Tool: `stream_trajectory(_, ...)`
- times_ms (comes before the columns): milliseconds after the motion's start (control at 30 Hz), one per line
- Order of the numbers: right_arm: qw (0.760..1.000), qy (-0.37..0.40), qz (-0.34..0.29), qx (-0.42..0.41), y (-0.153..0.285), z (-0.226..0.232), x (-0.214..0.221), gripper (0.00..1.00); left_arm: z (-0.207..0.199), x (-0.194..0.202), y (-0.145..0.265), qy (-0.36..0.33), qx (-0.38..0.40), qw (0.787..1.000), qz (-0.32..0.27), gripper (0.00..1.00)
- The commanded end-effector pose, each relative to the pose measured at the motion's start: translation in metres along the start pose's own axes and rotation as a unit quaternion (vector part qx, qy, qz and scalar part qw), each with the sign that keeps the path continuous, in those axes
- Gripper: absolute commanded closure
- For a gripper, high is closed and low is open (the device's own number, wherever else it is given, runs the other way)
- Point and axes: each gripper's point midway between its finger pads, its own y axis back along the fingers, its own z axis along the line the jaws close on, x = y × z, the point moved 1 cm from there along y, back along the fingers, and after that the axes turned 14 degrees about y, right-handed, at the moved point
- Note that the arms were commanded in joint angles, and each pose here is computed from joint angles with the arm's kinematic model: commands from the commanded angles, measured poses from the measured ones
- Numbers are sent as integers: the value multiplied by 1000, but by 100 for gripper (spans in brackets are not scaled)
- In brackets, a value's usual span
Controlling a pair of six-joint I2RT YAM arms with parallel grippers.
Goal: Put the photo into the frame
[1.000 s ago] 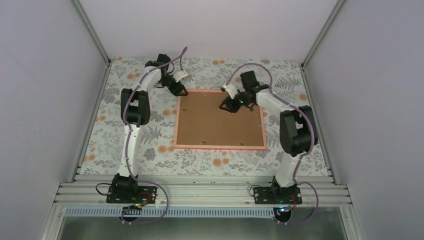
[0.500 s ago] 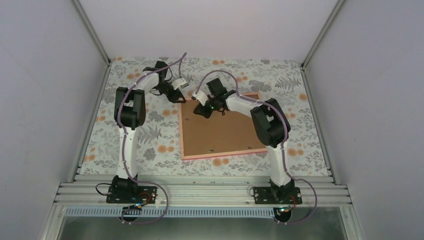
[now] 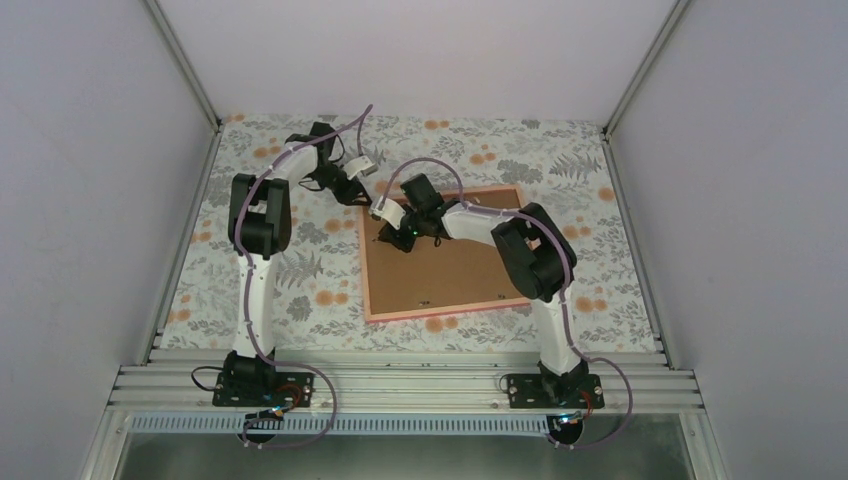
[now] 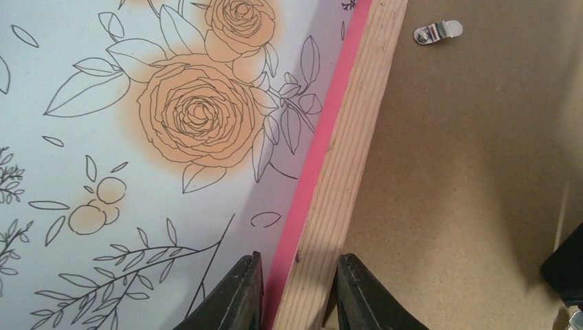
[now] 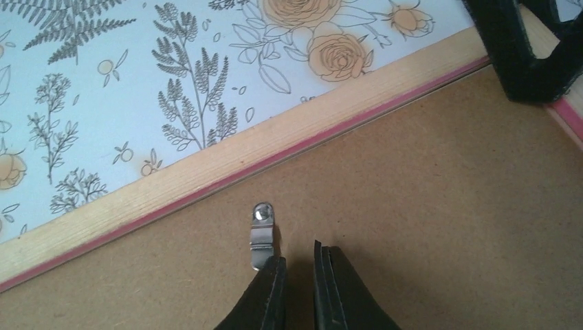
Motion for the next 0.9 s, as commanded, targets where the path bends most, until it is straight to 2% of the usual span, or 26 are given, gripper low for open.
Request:
stream_trajectory(0, 999, 21, 19, -15, -1, 23, 10, 89, 17, 55, -35, 47, -14, 995, 92, 74)
stream_trajectory(200, 999, 38, 13, -29, -5, 35, 1, 89, 19, 52, -36, 51, -16, 994, 92, 75)
stream_trajectory(367, 999, 29, 12, -34, -16, 34, -4, 96, 20, 51, -37, 51, -16, 994, 93, 75)
stream_trajectory(600, 995, 49, -21, -81, -2, 52, -21, 94, 20, 51, -38, 52, -15, 994, 95, 75)
stream_trajectory(867, 997, 28, -47, -49, 27, 28, -46, 92, 21, 51, -38, 53, -15, 994, 96, 76)
